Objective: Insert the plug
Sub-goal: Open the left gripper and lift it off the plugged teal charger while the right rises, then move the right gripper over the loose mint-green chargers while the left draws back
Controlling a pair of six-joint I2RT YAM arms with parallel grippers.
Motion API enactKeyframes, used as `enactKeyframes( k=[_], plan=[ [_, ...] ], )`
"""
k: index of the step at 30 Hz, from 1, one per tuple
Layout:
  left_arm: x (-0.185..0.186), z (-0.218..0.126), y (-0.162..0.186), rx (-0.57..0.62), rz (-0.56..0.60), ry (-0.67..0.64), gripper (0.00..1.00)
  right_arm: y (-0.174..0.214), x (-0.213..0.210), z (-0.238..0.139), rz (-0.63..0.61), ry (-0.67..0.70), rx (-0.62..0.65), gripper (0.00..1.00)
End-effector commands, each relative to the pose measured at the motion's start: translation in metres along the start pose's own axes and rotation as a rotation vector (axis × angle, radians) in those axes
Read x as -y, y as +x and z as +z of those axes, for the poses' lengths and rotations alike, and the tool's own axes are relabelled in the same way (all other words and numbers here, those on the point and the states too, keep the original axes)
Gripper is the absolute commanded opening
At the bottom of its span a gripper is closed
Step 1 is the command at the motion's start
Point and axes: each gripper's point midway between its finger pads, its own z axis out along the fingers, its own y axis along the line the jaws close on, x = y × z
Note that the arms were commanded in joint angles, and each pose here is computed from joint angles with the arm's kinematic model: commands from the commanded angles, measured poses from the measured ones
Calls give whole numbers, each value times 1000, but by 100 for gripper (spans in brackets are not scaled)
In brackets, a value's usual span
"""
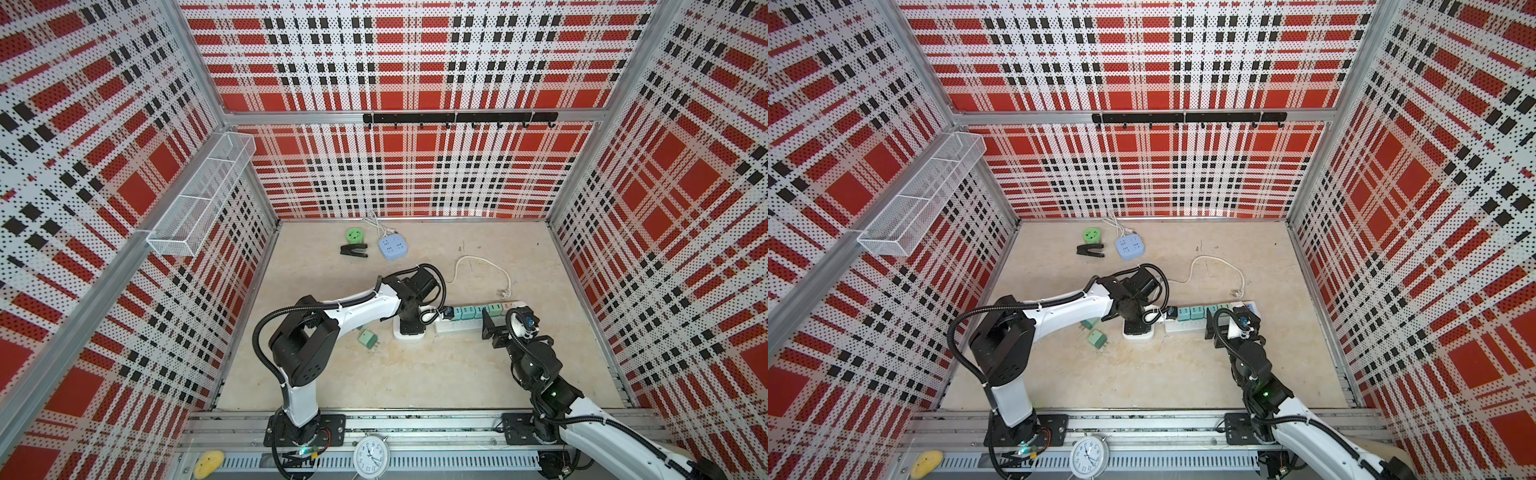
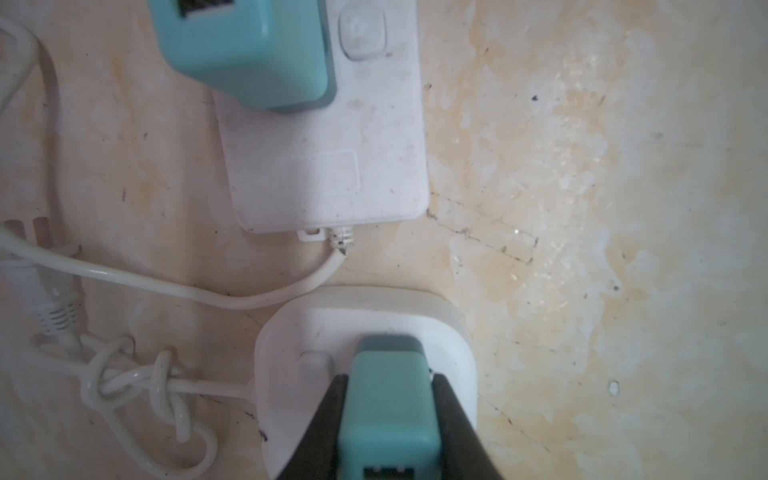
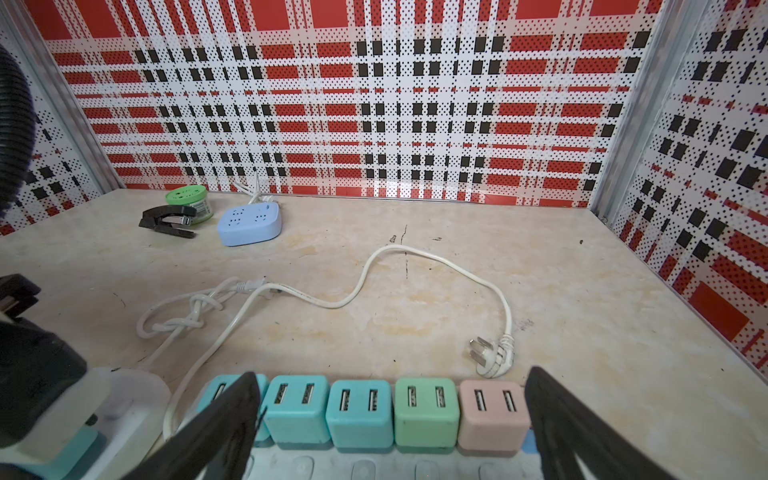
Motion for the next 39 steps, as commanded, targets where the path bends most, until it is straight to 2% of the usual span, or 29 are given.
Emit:
enactKeyframes(
  k=[1, 2, 3, 5, 6, 7, 11, 14, 15, 17, 20, 23, 26, 29, 31, 32, 35, 37, 39],
  plan=[
    [17, 18, 0, 0, 3, 60, 0, -18, 3, -1, 44, 17, 58, 100],
    [16, 17, 0, 1, 0, 58, 0, -18, 4, -1, 45, 19, 58, 100],
    [15, 16, -2, 5, -5, 53, 10, -18, 5, -1, 47, 24, 58, 100],
    [9, 11, -4, 12, -18, 22, 47, -17, 7, -1, 54, 38, 59, 100],
    [5, 7, -5, 20, -24, -2, 81, -18, 9, -1, 60, 49, 62, 100],
    [1, 0, -7, 36, -25, -25, 99, -18, 12, -1, 64, 63, 64, 100],
    [-15, -47, -24, 155, -62, -123, 99, -20, 26, -3, 99, 144, 78, 100],
    [-36, -111, -44, 311, -192, -288, 99, -23, 14, 1, 78, 86, 49, 100],
    [-47, -137, -48, 373, -284, -365, 99, -24, 10, 2, 75, 69, 25, 100],
    [-66, -194, -46, 526, -545, -473, 99, -31, 3, 3, 100, 35, -18, 100],
    [-67, -249, -32, 803, -839, -432, 99, -52, -3, 3, 256, 15, -55, 100],
    [-60, -263, -3, 989, -1068, -383, 99, -60, 6, 0, 476, 95, -111, 100],
    [-54, -254, 36, 1060, -1221, -428, 99, -64, -7, 0, 543, 26, -145, 100],
    [-56, -242, 98, 1019, -1443, -651, 99, -68, -29, -1, 514, -91, -192, 100],
    [-54, -240, 141, 952, -1556, -821, 99, -65, -32, 0, 480, -105, -200, 100],
    [-52, -240, 157, 919, -1586, -887, 99, -65, -34, 1, 468, -123, -187, 100],
    [-43, -241, 187, 885, -1657, -948, 99, -56, -57, 0, 446, -247, -210, 100],
    [-38, -242, 198, 917, -1682, -954, 99, -55, -72, 0, 492, -308, -240, 100],
    [-33, -242, 212, 972, -1725, -995, 99, -50, -87, 4, 499, -309, -291, 100]
  ],
)
